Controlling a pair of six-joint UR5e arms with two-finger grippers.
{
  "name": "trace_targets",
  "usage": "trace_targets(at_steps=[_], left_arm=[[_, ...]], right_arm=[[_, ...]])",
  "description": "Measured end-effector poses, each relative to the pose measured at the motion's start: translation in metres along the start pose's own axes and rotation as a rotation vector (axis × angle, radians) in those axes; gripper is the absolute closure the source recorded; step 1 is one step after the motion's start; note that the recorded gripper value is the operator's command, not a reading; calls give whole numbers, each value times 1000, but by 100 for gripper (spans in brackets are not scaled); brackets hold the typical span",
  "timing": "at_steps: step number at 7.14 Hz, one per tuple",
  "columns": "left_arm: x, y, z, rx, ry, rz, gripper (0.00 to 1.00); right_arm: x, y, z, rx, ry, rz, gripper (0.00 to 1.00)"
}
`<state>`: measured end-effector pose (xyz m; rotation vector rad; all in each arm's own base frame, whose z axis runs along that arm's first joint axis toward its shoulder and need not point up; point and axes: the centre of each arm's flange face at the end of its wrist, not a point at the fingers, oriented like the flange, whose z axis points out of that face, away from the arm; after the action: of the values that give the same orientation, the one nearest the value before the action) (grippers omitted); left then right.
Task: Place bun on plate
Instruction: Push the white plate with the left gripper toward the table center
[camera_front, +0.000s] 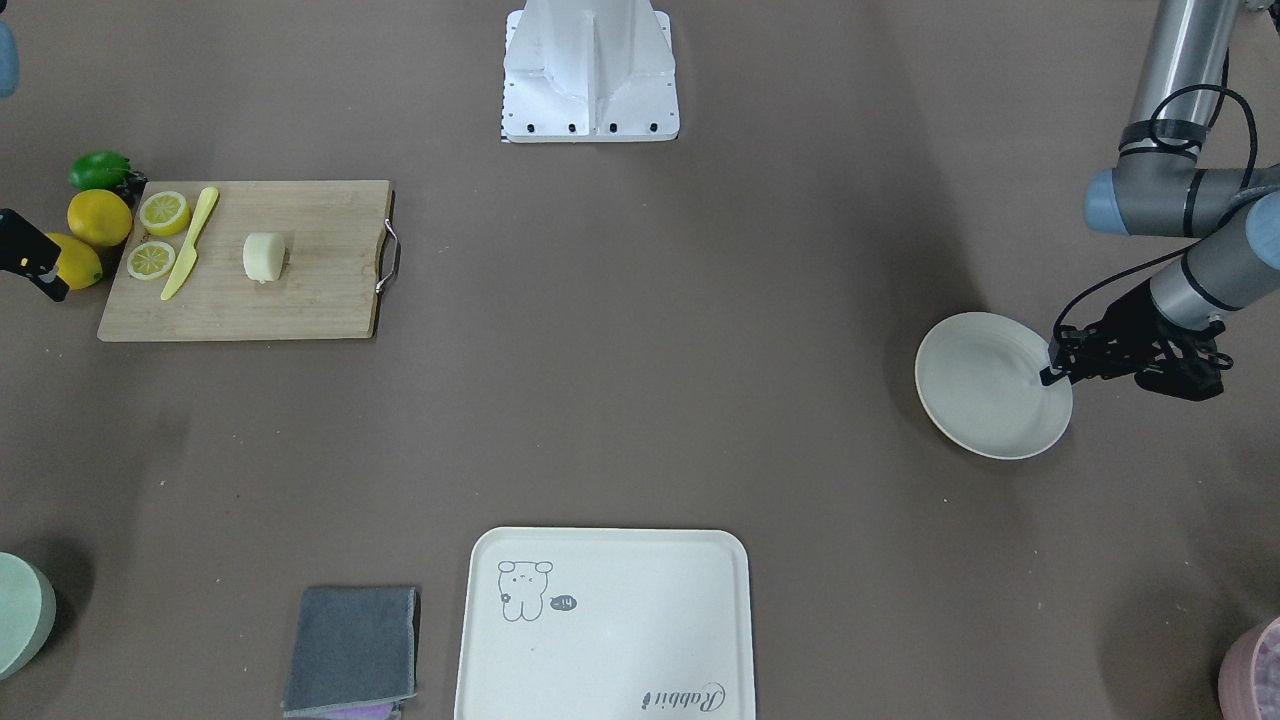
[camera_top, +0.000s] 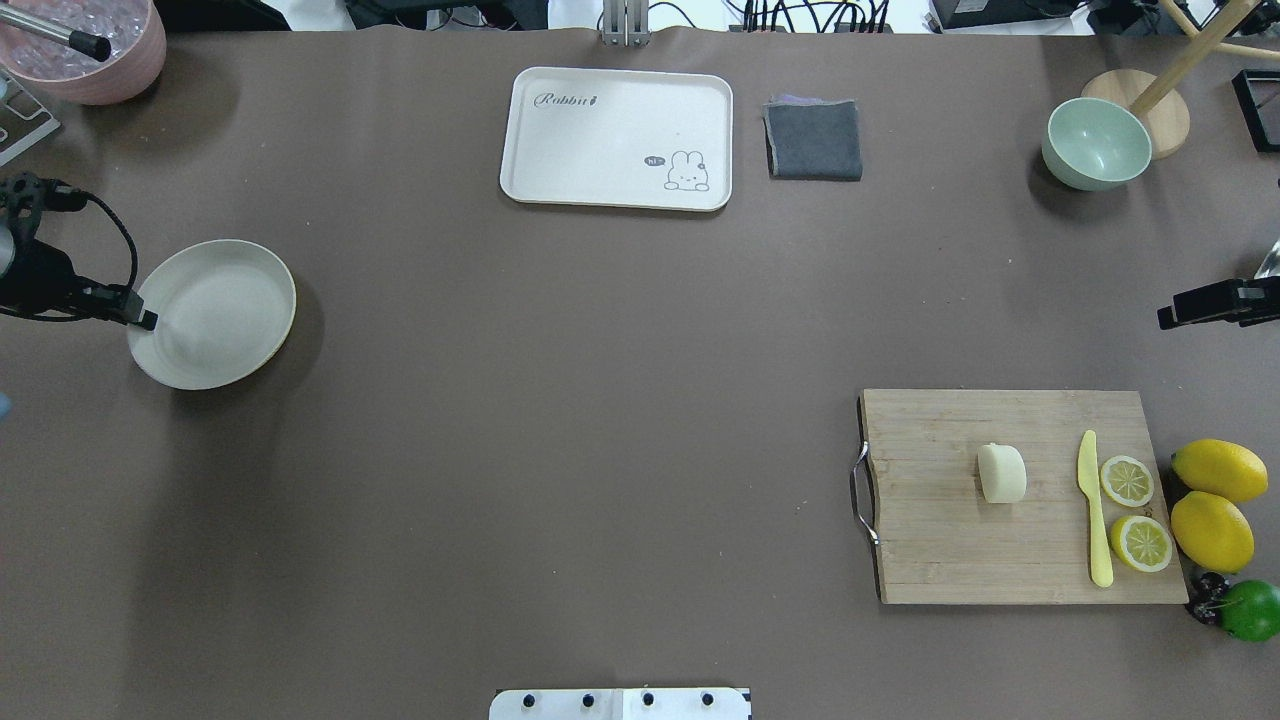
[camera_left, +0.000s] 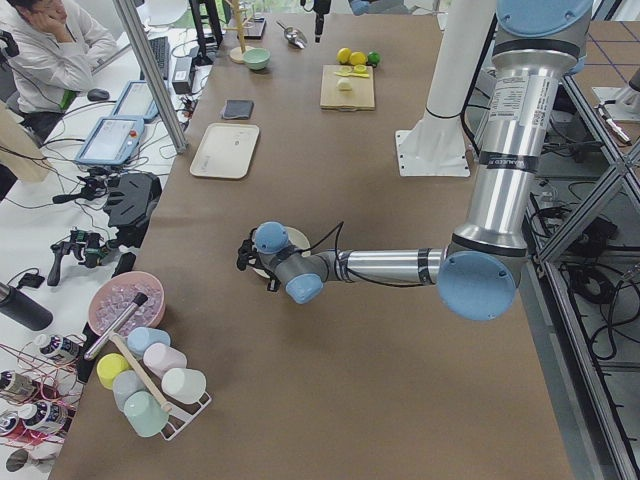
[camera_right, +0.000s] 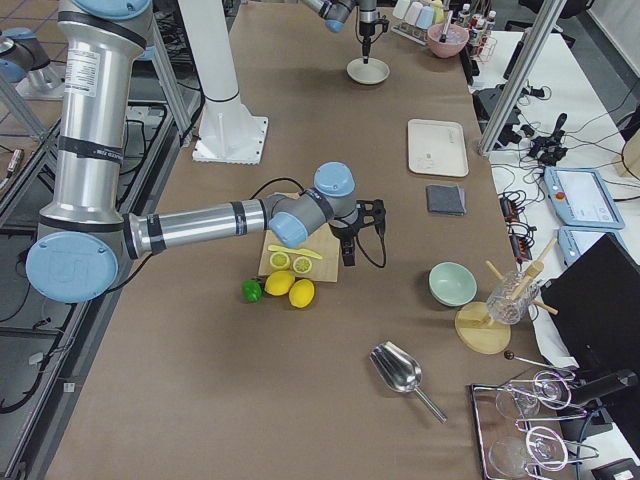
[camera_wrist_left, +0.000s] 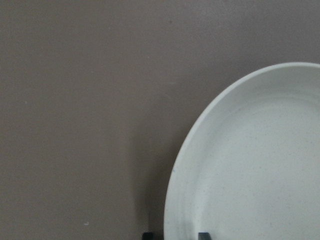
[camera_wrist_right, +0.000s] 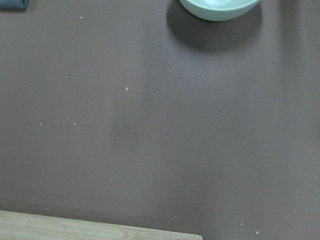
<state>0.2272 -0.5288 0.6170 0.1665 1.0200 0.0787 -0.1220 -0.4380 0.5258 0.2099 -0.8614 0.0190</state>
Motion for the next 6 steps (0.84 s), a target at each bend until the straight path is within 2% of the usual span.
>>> trace_targets(at_steps=[4, 6], left_arm=[[68, -34, -25, 93, 130, -182, 100], [159, -38, -19, 81, 221, -261, 100]], right_arm=[[-1, 0, -1, 2, -2, -2, 0], [-2, -1, -2, 7, 0, -8, 0]])
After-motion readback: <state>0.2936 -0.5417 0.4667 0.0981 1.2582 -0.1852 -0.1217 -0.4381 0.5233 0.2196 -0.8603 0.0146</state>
